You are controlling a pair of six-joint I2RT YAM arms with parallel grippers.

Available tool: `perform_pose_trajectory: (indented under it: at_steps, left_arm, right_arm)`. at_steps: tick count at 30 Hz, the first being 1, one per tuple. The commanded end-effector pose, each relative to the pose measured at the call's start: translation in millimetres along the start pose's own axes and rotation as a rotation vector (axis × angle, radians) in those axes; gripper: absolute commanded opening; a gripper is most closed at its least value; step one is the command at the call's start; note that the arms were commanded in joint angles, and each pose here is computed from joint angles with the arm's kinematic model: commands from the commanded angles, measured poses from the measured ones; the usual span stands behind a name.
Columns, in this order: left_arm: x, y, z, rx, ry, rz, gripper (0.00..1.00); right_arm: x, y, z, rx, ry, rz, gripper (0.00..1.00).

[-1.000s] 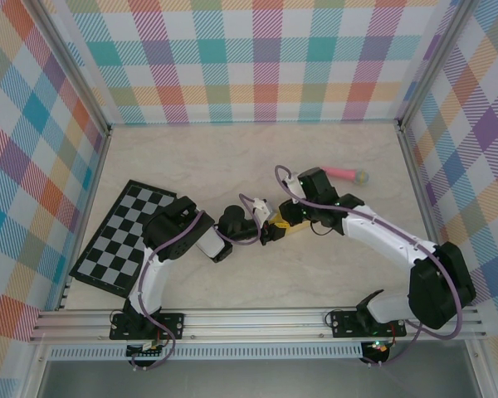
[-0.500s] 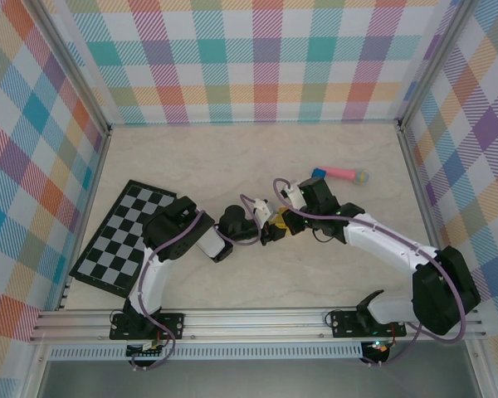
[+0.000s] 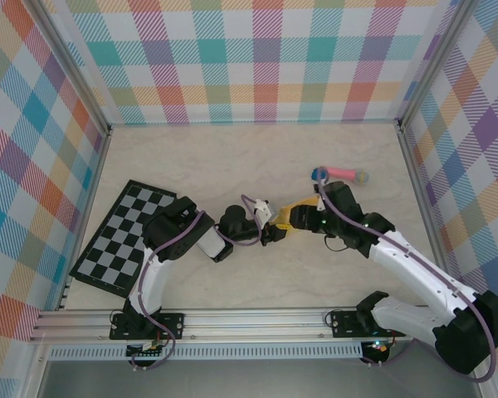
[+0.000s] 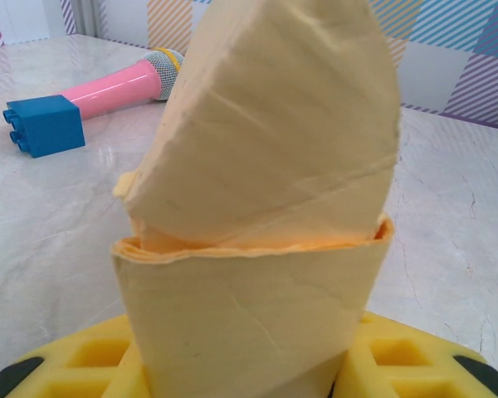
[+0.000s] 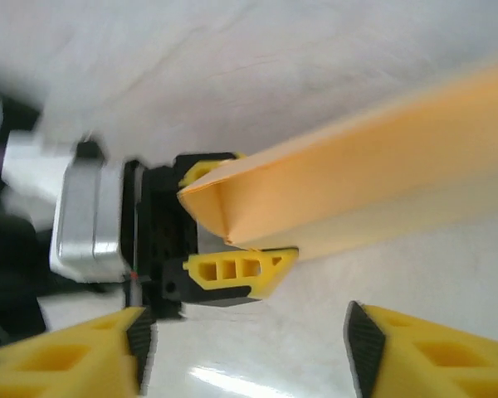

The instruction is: Fold the paper box

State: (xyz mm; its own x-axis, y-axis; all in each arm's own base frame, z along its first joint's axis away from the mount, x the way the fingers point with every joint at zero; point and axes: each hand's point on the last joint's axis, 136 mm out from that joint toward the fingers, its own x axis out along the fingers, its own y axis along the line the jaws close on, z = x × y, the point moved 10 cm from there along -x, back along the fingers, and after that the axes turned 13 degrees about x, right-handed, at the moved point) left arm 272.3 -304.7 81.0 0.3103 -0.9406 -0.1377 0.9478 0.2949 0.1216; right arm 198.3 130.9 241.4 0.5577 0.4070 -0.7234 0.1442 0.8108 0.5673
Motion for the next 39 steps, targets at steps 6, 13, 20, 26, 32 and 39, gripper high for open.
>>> perform_pose_trajectory:
  at_steps: [6, 13, 20, 26, 32, 39]
  left_arm:
    - [4.0, -9.5, 7.0, 0.032, 0.01, -0.035, 0.37]
    - [4.2, -9.8, 7.3, 0.034, 0.014, -0.033, 0.37]
    - [4.2, -9.5, 7.1, 0.032, 0.016, -0.029, 0.37]
    - [4.3, -9.1, 5.9, 0.027, 0.022, -0.024, 0.37]
    - [4.9, -8.5, 4.8, 0.021, 0.026, -0.015, 0.37]
    - [6.6, -8.5, 3.9, 0.02, 0.033, -0.029, 0.37]
  right_arm:
    - [12.4, -12.9, 1.7, 0.881, -0.007, 0.027, 1.0]
    - [42.9, -6.2, 21.6, 1.019, 0.034, -0.02, 0.96]
    - [61.0, -17.6, 20.0, 1.008, 0.054, -0.067, 0.78]
    - [61.4, -43.4, -0.5, 0.999, 0.038, -0.13, 0.72]
    - [58.8, -59.1, -12.4, 0.929, 0.019, -0.153, 0.8]
    - [52.8, -59.0, -17.0, 0.822, 0.059, -0.119, 0.76]
